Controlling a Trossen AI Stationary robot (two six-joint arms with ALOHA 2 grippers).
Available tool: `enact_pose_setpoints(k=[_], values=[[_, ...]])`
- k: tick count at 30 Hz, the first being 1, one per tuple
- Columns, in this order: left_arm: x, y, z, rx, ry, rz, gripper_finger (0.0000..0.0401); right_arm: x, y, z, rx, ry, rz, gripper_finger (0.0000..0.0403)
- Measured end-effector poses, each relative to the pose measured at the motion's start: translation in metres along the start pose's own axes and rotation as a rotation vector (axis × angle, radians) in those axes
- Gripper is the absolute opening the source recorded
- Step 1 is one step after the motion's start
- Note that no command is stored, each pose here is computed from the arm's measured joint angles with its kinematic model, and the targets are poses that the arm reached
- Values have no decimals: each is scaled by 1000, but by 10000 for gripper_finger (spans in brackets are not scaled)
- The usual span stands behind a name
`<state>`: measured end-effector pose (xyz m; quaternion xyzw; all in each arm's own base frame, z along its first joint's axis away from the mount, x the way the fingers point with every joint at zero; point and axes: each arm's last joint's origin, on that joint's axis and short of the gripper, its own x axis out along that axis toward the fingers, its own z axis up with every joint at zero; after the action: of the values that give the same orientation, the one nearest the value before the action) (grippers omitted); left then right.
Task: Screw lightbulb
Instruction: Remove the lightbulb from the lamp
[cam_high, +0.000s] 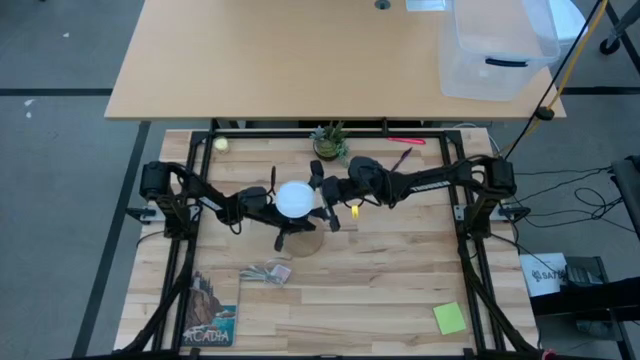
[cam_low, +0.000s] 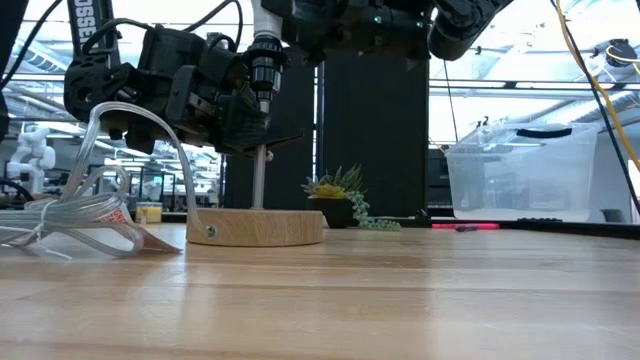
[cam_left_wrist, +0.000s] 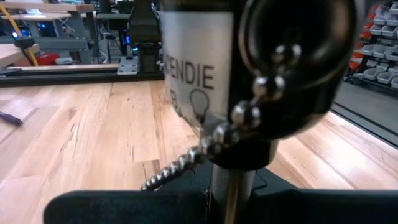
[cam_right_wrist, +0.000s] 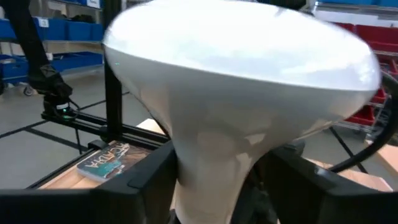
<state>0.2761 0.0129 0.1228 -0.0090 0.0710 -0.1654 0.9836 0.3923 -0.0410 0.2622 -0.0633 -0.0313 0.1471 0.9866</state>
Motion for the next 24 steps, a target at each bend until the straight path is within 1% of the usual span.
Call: enact_pose_setpoints(k=[3,5,9,12,15,21,24], values=[[0,0,0,-8,1,4,22,1,2,-1,-8,29,-36,244],[0,0,0,-9,3,6,22,2,3,-3,-2,51,-34,262],[0,0,0,-14,3,11,22,0,4,-2,3,62,-33,282],[0,0,0,-16,3,14,22,-2,4,3,2,60,-33,285],[0,0,0,-15,3,17,22,-5,4,7,-5,83,-51,284],[0,0,0,-15,4,19,22,-12,6,15,-14,130,-48,284],[0,0,0,-16,4,20,22,-15,7,19,-32,149,-93,284]])
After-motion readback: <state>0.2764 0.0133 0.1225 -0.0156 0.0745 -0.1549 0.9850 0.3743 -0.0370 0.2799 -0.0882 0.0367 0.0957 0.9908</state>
